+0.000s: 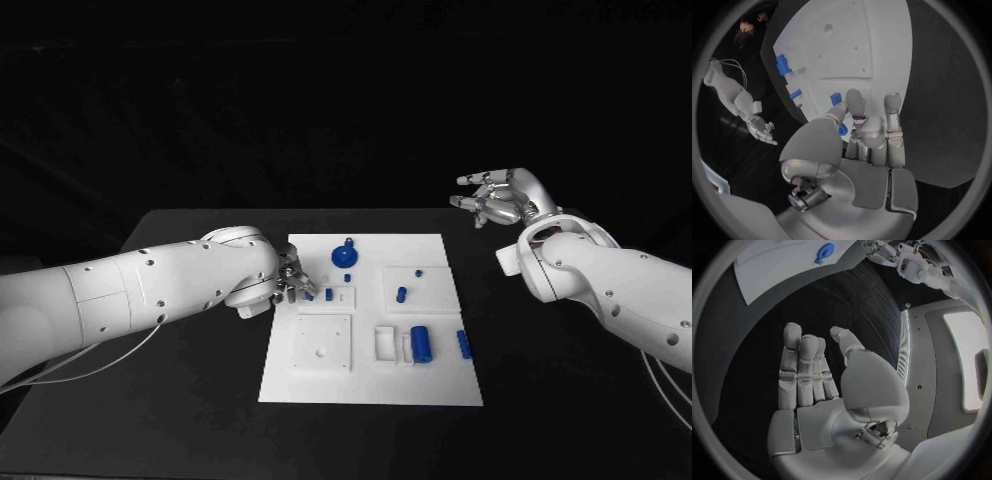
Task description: Assemble the parts on the task board
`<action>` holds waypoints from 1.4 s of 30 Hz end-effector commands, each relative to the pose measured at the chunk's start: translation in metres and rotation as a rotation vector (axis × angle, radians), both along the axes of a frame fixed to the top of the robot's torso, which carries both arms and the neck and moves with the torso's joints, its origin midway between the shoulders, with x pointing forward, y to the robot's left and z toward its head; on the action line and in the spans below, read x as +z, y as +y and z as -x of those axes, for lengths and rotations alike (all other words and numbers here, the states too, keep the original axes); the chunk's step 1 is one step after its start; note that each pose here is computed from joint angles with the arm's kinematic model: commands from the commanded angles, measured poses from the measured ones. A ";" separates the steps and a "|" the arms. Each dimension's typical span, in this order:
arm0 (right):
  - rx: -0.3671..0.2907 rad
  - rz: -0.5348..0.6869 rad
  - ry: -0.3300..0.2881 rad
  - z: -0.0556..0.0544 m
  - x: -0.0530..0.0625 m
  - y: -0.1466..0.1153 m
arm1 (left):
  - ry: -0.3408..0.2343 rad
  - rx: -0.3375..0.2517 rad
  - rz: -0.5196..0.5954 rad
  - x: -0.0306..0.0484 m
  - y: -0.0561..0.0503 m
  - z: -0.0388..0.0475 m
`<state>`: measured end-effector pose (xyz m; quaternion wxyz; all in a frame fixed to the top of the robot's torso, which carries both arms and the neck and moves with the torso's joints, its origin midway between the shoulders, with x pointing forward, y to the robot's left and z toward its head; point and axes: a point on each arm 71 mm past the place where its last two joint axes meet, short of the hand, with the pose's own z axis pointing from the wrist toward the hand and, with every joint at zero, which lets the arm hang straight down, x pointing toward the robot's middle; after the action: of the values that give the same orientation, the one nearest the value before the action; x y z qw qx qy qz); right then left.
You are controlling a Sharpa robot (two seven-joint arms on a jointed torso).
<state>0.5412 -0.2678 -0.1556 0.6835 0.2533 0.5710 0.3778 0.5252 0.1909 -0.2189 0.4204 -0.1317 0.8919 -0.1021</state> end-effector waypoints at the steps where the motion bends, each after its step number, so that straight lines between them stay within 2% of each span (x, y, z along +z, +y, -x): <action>1: 0.015 0.003 0.002 0.000 0.000 0.002 | 0.053 -0.049 -0.026 -0.0096 -0.006 0.0071; 18: 0.015 0.002 0.000 0.001 0.000 0.002 | 0.037 -0.024 -0.031 -0.0090 -0.001 0.0045; 32: 0.012 0.003 0.000 0.001 0.000 0.001 | 0.015 0.012 -0.035 -0.0078 0.010 0.0011; 42: 0.010 0.004 0.004 0.002 -0.003 -0.001 | 0.021 0.058 0.043 -0.0058 0.018 0.0036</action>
<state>0.5399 -0.2696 -0.1583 0.6826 0.2543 0.5727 0.3760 0.5220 0.2115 -0.2261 0.4137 -0.1480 0.8940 -0.0872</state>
